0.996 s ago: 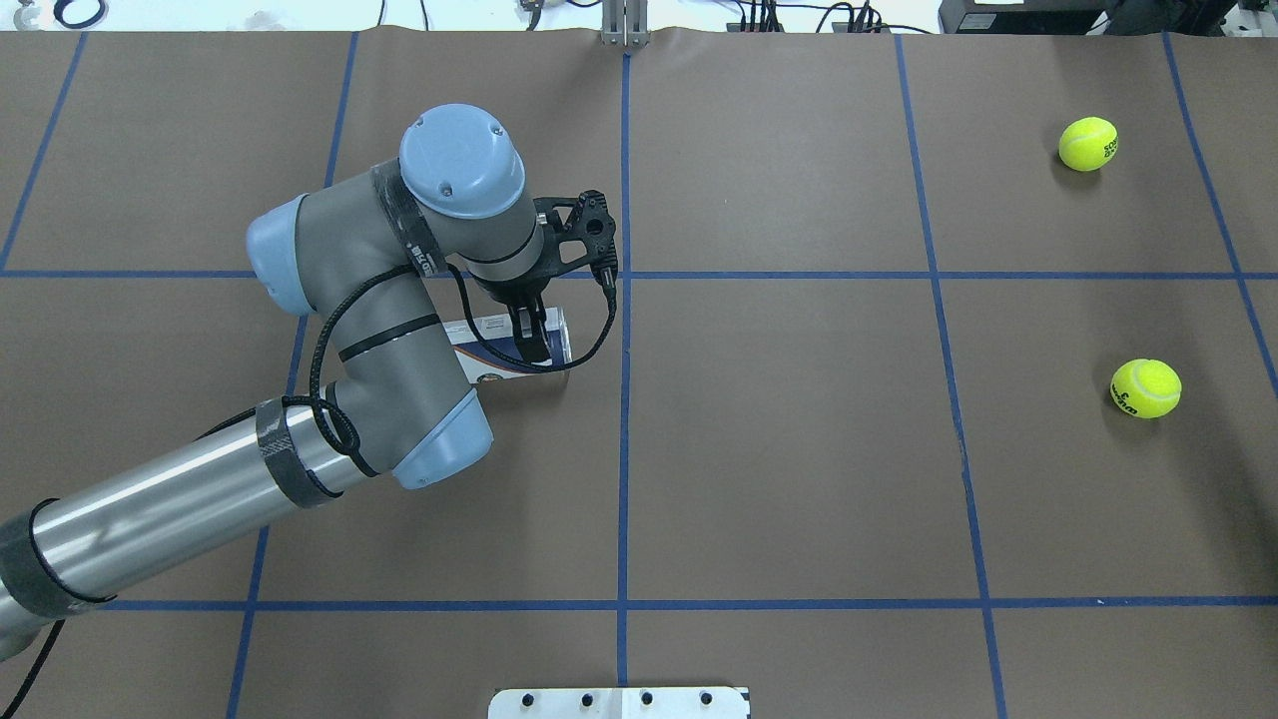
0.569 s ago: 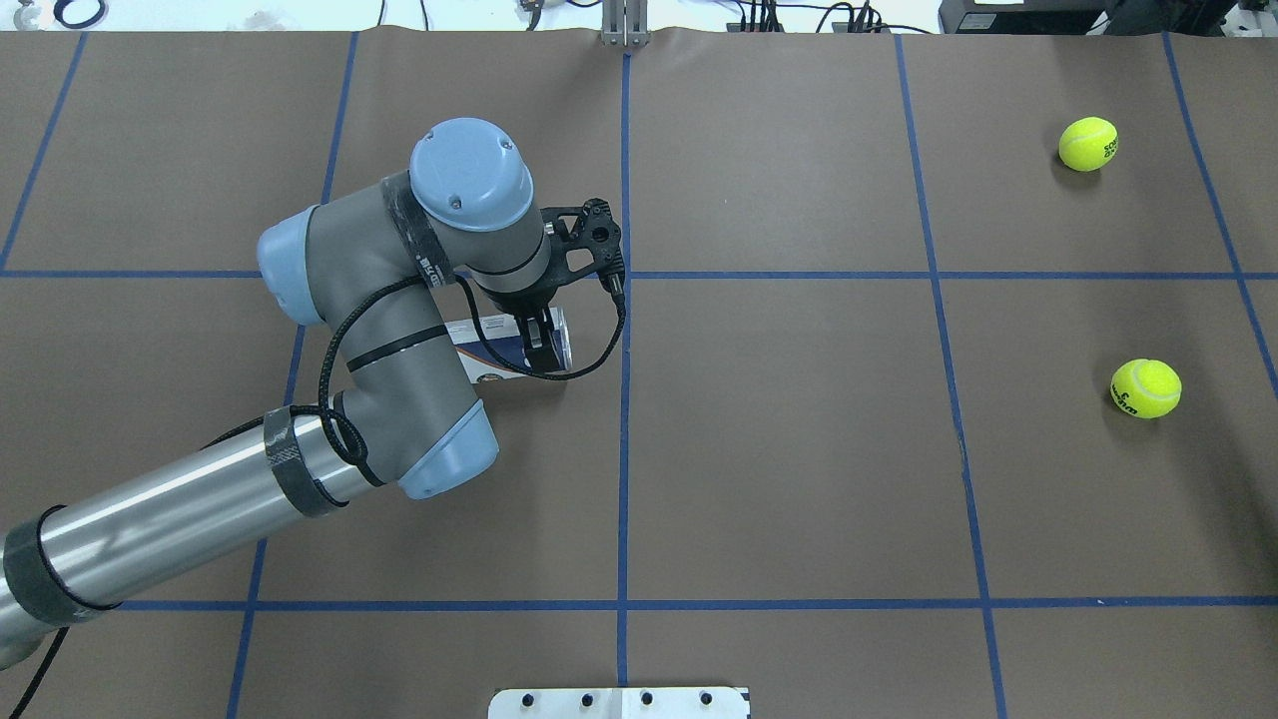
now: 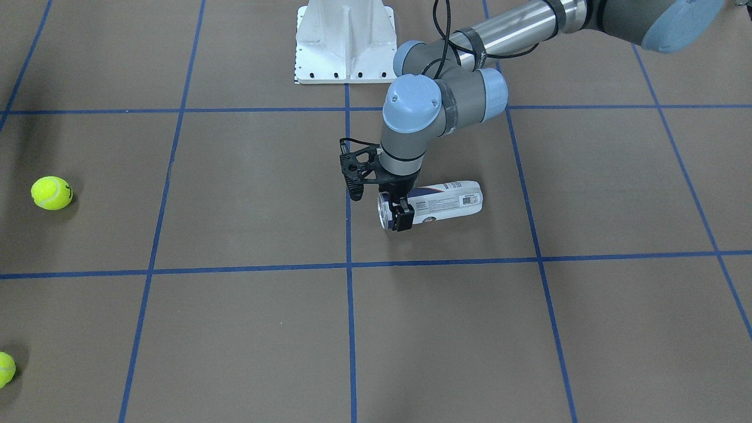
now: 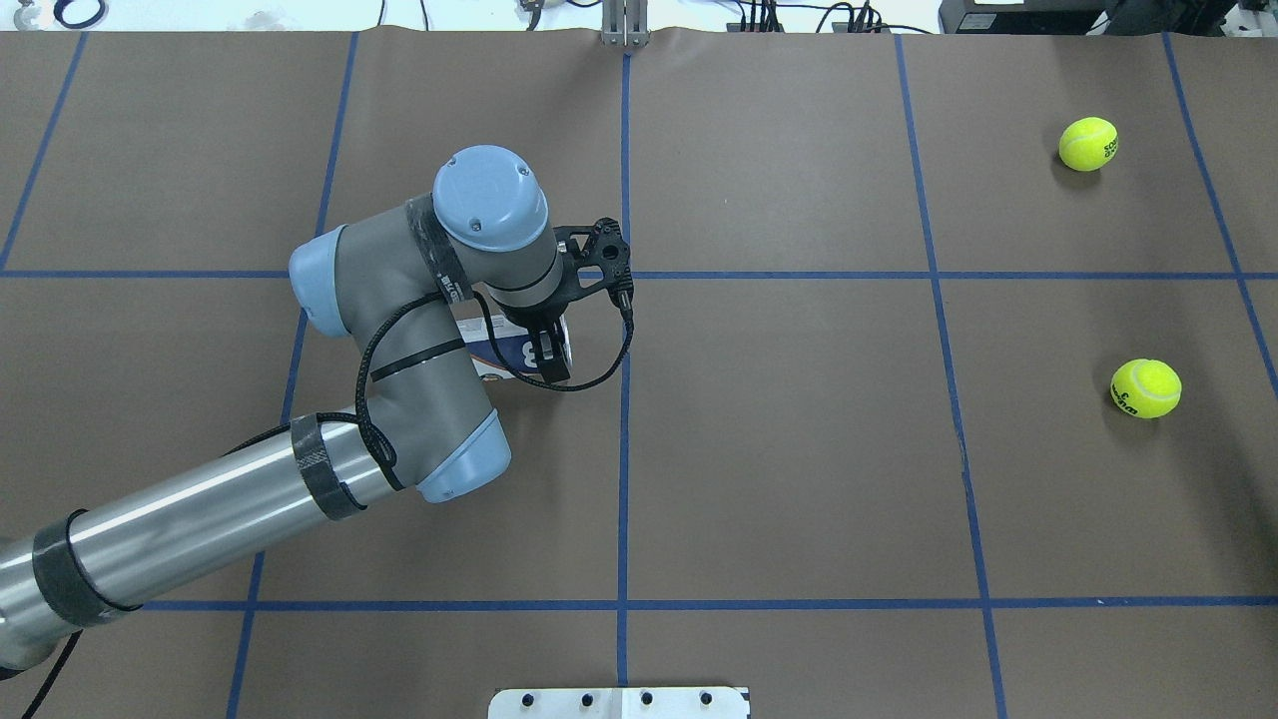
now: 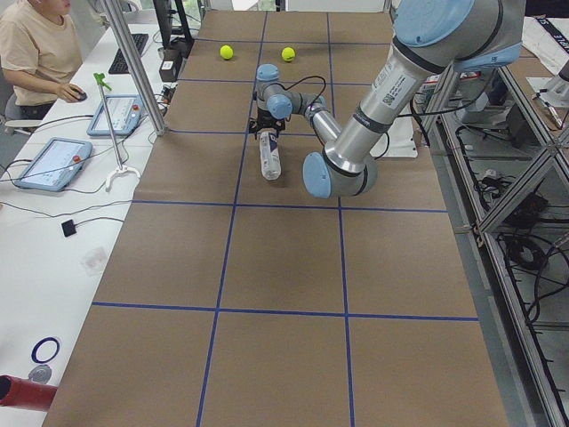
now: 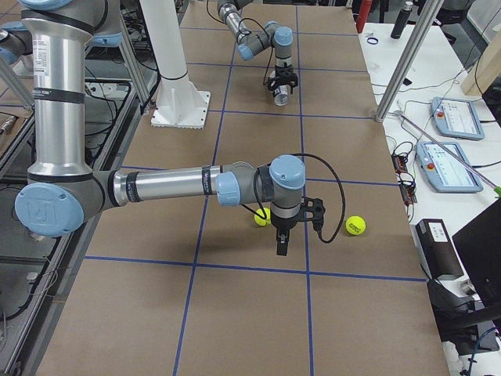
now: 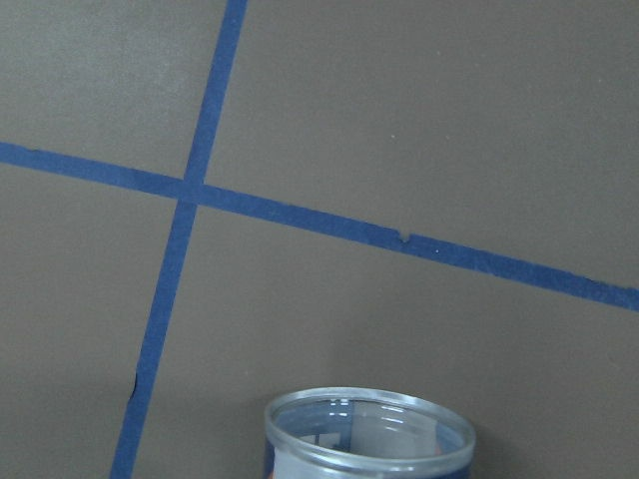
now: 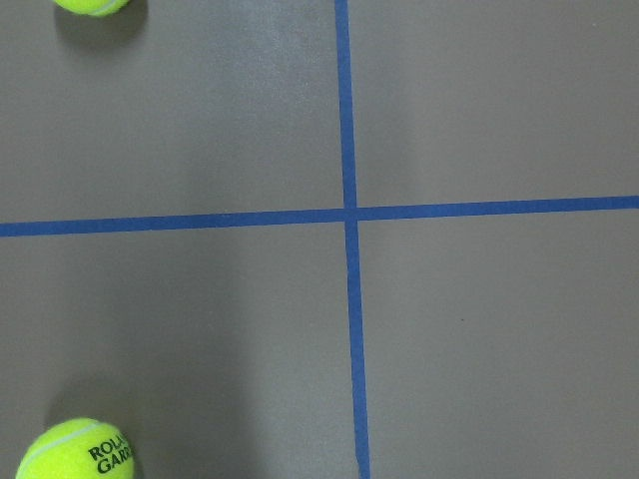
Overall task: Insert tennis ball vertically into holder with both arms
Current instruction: 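Close the left gripper around the can's middle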
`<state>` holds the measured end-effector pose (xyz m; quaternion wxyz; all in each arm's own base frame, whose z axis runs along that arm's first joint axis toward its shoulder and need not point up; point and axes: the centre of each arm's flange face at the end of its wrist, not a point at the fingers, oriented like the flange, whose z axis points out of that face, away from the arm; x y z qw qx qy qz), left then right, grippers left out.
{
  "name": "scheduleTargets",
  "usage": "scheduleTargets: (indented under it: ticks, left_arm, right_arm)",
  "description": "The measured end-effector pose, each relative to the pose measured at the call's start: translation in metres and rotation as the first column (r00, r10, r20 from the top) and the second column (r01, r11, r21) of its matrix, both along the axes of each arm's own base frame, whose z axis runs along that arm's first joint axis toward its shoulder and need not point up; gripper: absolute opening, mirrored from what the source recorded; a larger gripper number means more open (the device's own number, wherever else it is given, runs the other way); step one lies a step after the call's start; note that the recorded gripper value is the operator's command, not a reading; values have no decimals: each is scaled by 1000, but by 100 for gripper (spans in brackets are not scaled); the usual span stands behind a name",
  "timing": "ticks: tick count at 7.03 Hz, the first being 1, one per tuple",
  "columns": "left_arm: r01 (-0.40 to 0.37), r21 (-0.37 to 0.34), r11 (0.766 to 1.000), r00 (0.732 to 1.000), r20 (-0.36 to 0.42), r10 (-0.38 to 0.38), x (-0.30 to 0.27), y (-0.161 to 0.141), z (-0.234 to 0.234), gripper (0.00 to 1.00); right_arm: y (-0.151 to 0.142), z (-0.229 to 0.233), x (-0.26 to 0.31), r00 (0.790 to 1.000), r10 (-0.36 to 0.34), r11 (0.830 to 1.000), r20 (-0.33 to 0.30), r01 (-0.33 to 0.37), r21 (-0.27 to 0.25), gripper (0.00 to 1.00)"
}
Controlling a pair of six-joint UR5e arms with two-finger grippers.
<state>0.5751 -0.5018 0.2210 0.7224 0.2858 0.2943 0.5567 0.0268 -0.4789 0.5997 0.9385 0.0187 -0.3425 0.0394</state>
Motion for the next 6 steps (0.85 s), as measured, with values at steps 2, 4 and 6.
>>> scheduleTargets:
  ticks: [2, 4, 6]
  left_arm:
    - [-12, -2, 1000, 1000, 5, 12, 9, 6, 4, 100]
    - [-20, 0, 1000, 1000, 1, 20, 15, 9, 8, 100]
    - [-26, 4, 1000, 1000, -6, 26, 23, 10, 14, 99]
  right_arm:
    - [0, 0, 0, 1000, 0, 1000, 0, 0, 0, 100]
    - [0, 0, 0, 1000, 0, 1000, 0, 0, 0, 100]
    - [0, 0, 0, 1000, 0, 1000, -1, 0, 0, 100]
